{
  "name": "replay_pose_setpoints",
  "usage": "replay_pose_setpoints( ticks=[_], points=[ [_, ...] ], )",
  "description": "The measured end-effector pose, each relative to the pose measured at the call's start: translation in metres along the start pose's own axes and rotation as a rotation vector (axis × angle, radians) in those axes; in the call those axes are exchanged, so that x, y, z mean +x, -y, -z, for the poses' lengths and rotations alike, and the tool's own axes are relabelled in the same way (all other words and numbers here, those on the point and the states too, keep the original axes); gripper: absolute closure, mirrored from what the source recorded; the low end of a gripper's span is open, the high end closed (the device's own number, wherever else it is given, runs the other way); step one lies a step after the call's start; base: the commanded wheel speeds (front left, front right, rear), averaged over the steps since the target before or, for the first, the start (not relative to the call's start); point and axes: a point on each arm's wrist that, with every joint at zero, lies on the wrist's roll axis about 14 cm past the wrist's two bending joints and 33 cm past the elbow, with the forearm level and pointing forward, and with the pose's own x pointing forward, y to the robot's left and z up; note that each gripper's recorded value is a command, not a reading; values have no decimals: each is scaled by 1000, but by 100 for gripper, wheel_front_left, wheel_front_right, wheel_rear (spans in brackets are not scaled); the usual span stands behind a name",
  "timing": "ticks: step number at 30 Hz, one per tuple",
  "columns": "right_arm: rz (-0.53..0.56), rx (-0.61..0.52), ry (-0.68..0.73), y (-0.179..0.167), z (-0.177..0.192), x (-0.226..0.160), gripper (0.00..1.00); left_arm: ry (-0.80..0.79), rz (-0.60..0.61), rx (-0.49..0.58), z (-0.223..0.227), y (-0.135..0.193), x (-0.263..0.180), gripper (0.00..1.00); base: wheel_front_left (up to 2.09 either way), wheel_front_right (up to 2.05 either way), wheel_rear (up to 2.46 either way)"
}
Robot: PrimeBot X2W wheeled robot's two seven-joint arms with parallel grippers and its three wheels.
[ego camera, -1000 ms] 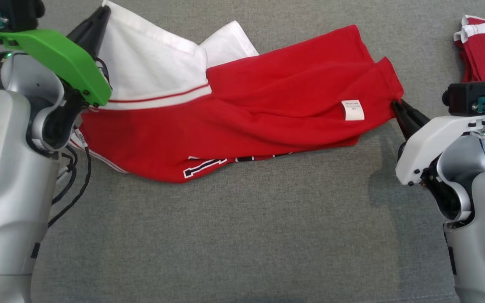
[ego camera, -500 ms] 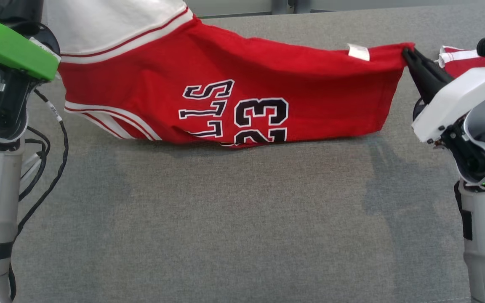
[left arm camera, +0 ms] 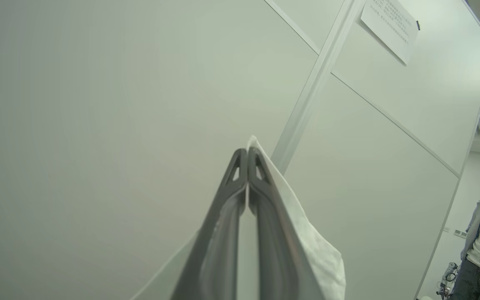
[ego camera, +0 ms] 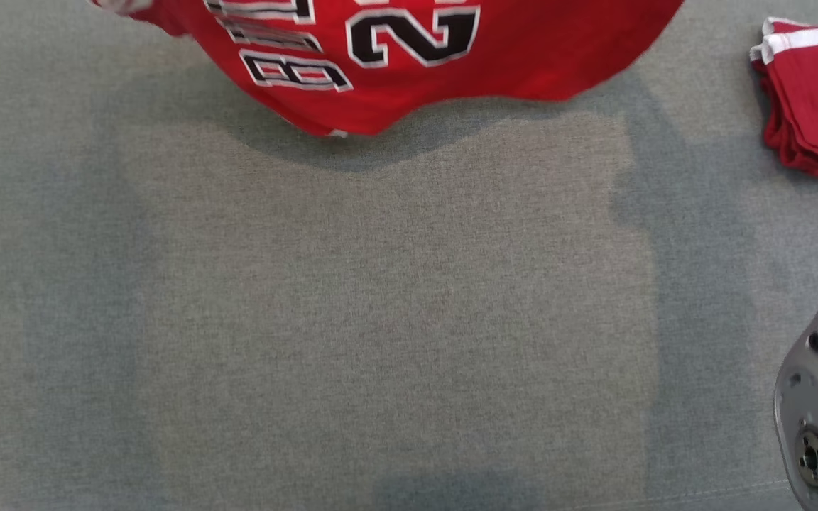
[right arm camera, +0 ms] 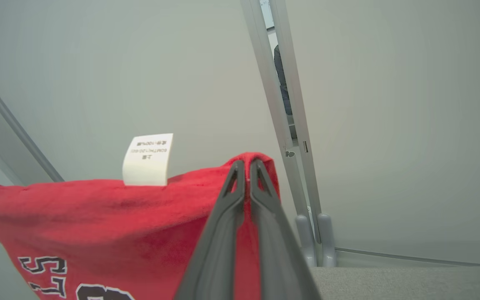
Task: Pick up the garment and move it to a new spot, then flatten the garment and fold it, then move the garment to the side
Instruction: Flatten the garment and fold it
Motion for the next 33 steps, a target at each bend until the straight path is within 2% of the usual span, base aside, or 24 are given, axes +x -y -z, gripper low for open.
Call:
replay_pose_setpoints(
  ticks=[2,5,11,17,19,20,23,25,28,33],
  points=[
    [6,3,23,6,-4,23,100,94,4,-19,-16,-6,20,100,0,0,0],
    [19,-4,28,14,4,47,100,152,-5,-23,-19,-18,35,100,0,0,0],
    [33,-28,108,24,11,93,100,227,-24,-3,-1,-45,60,100,0,0,0],
    [75,-30,257,43,11,123,100,318,-22,53,15,-60,78,100,0,0,0],
    [88,-45,322,47,3,127,100,353,-4,61,15,-57,83,100,0,0,0],
    [105,-68,402,52,-14,127,100,392,25,55,9,-48,89,100,0,0,0],
    [114,-99,524,54,-39,122,100,468,75,38,-7,-31,93,100,0,0,0],
    [113,-131,552,53,-42,123,100,519,93,22,-17,-27,91,100,0,0,0],
    [97,-168,510,50,-22,132,100,524,83,-1,-4,-35,87,100,0,0,0],
    [94,-224,288,72,68,140,100,325,-45,7,86,-91,59,100,0,0,0]
  ],
)
